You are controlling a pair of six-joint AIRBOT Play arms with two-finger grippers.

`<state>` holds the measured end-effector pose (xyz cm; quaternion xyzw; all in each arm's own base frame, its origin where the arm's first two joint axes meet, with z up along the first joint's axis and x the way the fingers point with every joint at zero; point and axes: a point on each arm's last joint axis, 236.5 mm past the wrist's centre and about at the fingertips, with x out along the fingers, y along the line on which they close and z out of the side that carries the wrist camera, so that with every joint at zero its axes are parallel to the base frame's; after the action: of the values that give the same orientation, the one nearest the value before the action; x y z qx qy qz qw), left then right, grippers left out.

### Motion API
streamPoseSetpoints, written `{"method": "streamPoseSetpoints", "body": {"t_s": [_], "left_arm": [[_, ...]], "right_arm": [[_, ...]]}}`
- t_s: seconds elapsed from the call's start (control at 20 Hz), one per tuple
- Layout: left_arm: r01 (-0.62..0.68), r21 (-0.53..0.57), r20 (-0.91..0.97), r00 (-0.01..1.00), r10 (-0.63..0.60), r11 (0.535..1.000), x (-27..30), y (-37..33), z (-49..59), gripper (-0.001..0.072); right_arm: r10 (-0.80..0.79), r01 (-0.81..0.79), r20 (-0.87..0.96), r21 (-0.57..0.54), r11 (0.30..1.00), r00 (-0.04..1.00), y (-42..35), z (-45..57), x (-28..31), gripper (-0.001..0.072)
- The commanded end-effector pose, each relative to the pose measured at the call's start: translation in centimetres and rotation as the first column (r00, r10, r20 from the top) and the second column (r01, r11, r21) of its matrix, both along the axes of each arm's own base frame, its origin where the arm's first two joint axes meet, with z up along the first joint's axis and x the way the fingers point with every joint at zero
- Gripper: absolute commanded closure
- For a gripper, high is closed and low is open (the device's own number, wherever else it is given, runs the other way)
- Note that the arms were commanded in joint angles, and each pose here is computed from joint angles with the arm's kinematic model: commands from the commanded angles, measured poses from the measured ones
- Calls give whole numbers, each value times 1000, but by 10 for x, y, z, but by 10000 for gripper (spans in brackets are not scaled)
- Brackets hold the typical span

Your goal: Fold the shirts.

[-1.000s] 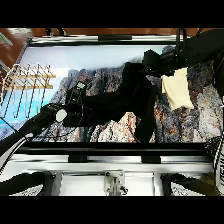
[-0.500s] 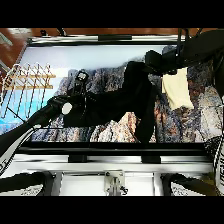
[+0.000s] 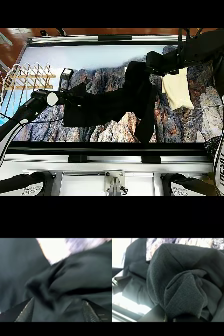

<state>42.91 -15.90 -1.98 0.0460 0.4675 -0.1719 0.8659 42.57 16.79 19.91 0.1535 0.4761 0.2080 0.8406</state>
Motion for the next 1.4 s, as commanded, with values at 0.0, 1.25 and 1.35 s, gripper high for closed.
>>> {"method": "streamPoseSetpoints", "body": {"t_s": [0.0, 1.25, 1.35], "left_arm": [[7, -66, -56, 998, -10, 998, -2, -4, -20, 10], [233, -260, -166, 945, -281, 937, -168, 10, 212, 644], [279, -249, -206, 921, -332, 927, -187, 11, 210, 643]], "right_arm": [[-2, 2, -3, -3, 1000, 1000, 0, -2, 1, 630], [93, -63, -340, 98, 993, 936, -39, 15, -115, 630], [192, -159, -335, 122, 980, 923, -10, 19, -128, 631]]}}
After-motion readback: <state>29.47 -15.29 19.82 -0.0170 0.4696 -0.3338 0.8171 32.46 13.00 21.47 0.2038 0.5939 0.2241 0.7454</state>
